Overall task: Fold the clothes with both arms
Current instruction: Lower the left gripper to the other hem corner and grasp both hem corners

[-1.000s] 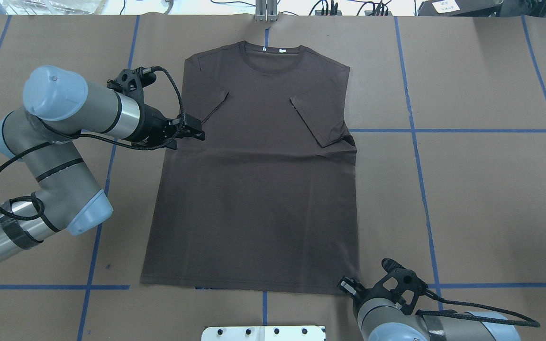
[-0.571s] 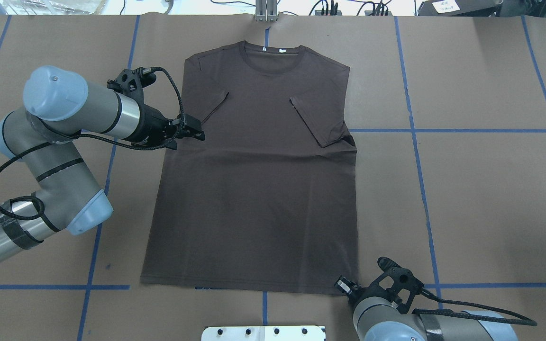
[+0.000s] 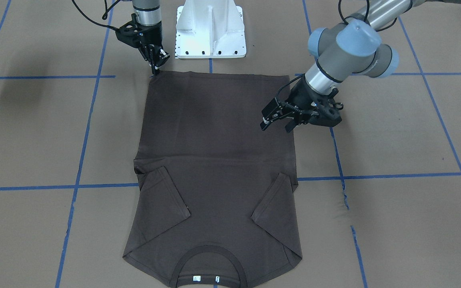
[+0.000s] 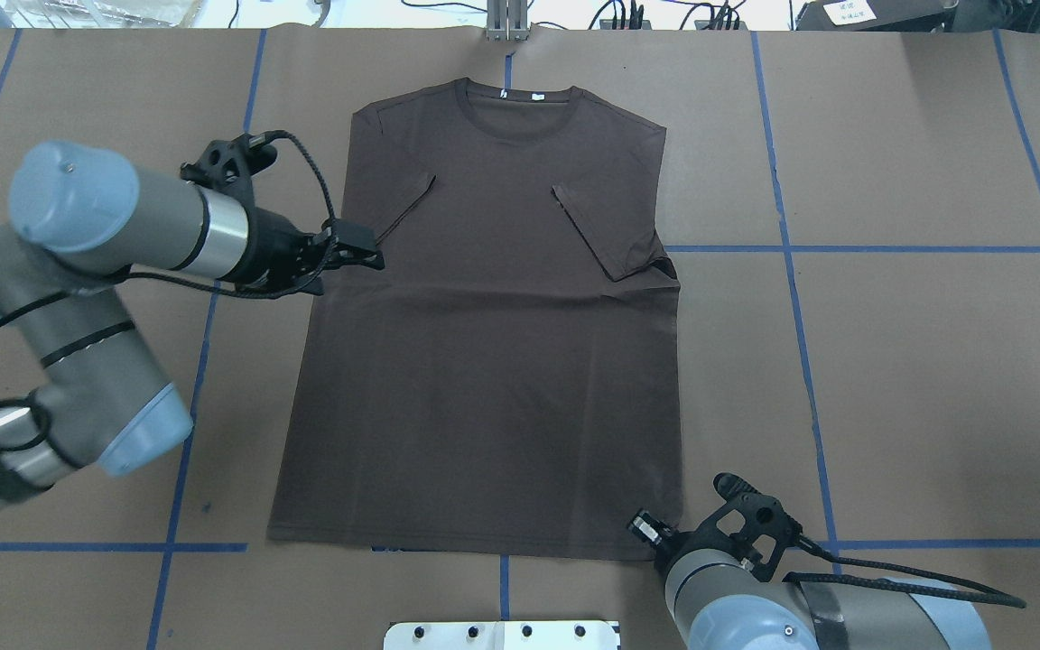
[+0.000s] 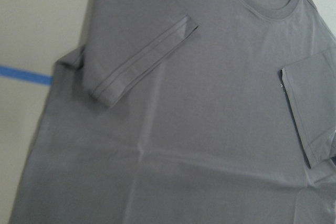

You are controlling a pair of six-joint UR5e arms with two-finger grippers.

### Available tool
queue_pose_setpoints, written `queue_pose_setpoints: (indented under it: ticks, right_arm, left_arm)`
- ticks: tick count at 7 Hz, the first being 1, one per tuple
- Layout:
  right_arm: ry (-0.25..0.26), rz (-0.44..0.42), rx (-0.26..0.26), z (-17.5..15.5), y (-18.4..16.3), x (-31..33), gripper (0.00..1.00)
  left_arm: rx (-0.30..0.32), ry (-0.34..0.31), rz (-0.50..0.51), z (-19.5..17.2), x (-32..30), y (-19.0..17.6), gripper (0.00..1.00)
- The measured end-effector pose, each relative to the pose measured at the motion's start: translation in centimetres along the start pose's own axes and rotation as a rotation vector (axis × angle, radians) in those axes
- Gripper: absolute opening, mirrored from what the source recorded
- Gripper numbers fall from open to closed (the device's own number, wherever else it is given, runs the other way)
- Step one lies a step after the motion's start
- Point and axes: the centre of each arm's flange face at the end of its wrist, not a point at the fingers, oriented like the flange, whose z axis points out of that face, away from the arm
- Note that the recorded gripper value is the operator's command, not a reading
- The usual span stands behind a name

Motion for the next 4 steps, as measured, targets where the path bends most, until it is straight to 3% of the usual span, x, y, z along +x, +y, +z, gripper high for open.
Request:
queue_pose_setpoints:
  ticks: [2, 4]
  right_arm:
    - [-0.007, 0.009, 0.010, -0.4, -1.4, -0.4, 0.00]
    - [-0.007, 0.013, 0.017, -0.4, -2.0, -0.4, 0.00]
  left_arm:
    - [0.034, -0.059, -0.025, -4.2, -5.2, 7.8, 0.93]
    - [0.053, -0.168, -0.066, -3.3, -8.5, 14.7, 0.90]
